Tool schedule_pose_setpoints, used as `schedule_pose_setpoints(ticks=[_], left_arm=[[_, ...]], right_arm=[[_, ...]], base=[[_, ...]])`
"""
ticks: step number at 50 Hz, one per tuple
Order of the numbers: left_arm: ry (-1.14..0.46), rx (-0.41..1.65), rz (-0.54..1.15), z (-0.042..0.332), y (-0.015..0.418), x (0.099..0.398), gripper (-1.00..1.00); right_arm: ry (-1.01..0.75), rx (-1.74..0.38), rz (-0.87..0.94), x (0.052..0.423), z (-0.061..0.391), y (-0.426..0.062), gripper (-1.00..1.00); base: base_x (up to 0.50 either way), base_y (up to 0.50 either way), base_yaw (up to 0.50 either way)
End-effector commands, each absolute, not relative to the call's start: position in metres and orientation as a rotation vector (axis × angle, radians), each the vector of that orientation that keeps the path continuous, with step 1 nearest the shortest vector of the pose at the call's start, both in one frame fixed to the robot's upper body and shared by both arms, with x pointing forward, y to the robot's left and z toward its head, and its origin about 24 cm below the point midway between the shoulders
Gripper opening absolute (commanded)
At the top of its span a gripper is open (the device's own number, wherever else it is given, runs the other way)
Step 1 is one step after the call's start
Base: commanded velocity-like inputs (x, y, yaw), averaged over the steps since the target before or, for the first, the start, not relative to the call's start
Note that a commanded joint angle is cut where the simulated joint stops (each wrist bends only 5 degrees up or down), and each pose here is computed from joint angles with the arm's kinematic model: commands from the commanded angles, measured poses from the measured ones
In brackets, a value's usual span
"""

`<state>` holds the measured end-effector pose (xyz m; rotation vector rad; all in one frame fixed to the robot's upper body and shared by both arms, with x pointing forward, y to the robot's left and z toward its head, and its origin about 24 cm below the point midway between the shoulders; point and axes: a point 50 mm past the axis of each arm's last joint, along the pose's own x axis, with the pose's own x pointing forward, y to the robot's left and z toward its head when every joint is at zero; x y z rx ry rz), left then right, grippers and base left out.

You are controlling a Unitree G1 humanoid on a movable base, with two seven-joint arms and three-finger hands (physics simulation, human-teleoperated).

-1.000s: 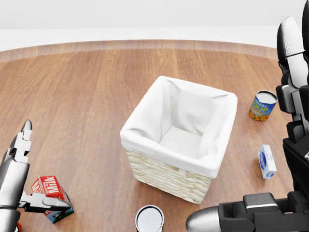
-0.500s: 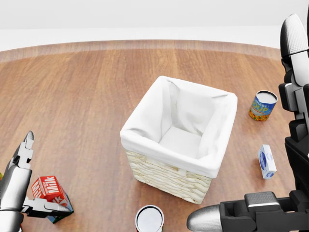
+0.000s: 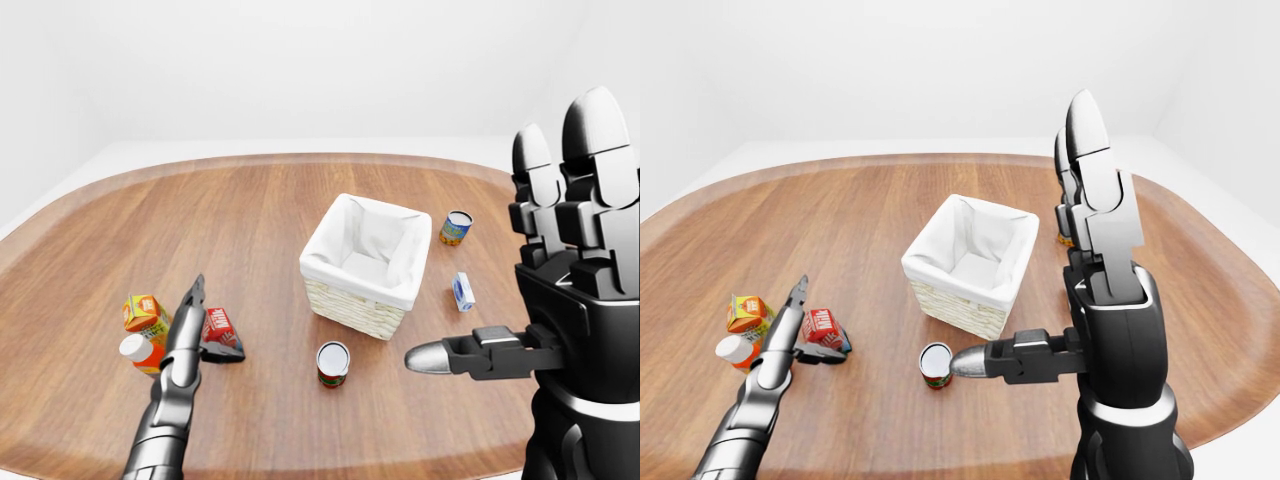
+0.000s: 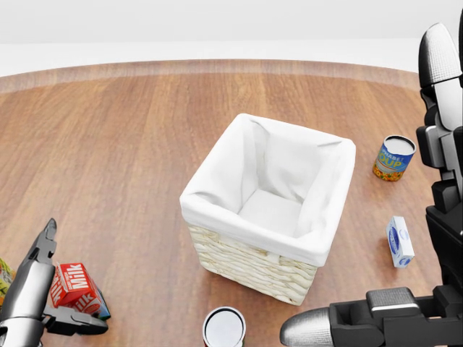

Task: Pick the milk and place it in the basket.

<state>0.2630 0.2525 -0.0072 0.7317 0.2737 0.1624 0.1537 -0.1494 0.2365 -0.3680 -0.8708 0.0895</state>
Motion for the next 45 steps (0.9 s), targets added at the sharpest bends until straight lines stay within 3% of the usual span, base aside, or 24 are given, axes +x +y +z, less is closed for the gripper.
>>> schedule_pose_setpoints(ticks=[1,11,12,14,15,16,33,45], left_arm=[[0.41,0.742,0.113,-0.035,0.254,0.261,1.0],[0.474,0.65,0.061,-0.043,0.252,0.263,0.98],[0.472,0.65,0.059,-0.043,0.252,0.263,0.33],[0.474,0.63,0.051,-0.043,0.251,0.264,-0.62],[0.467,0.629,0.05,-0.041,0.251,0.264,-0.74],[0.453,0.641,0.051,-0.039,0.25,0.265,-1.0],[0.452,0.676,0.018,-0.038,0.244,0.271,-1.0],[0.078,0.77,-0.058,0.063,0.23,0.319,-1.0]], right_arm=[[-0.869,-0.364,0.095,0.154,0.236,-0.149,1.0],[-0.881,-0.365,0.095,0.154,0.238,-0.148,1.0],[-0.881,-0.365,0.095,0.154,0.238,-0.148,1.0],[-0.879,-0.366,0.096,0.154,0.238,-0.148,1.0],[-0.883,-0.367,0.095,0.154,0.238,-0.148,1.0],[-0.893,-0.366,0.092,0.154,0.24,-0.149,1.0],[-0.87,-0.358,0.099,0.154,0.236,-0.147,1.0],[-0.86,-0.359,0.103,0.154,0.235,-0.146,1.0]], base=[[0.0,0.0,0.0],[0.0,0.0,0.0],[0.0,0.0,0.0],[0.0,0.0,0.0],[0.0,0.0,0.0],[0.0,0.0,0.0],[0.0,0.0,0.0],[0.0,0.0,0.0]])
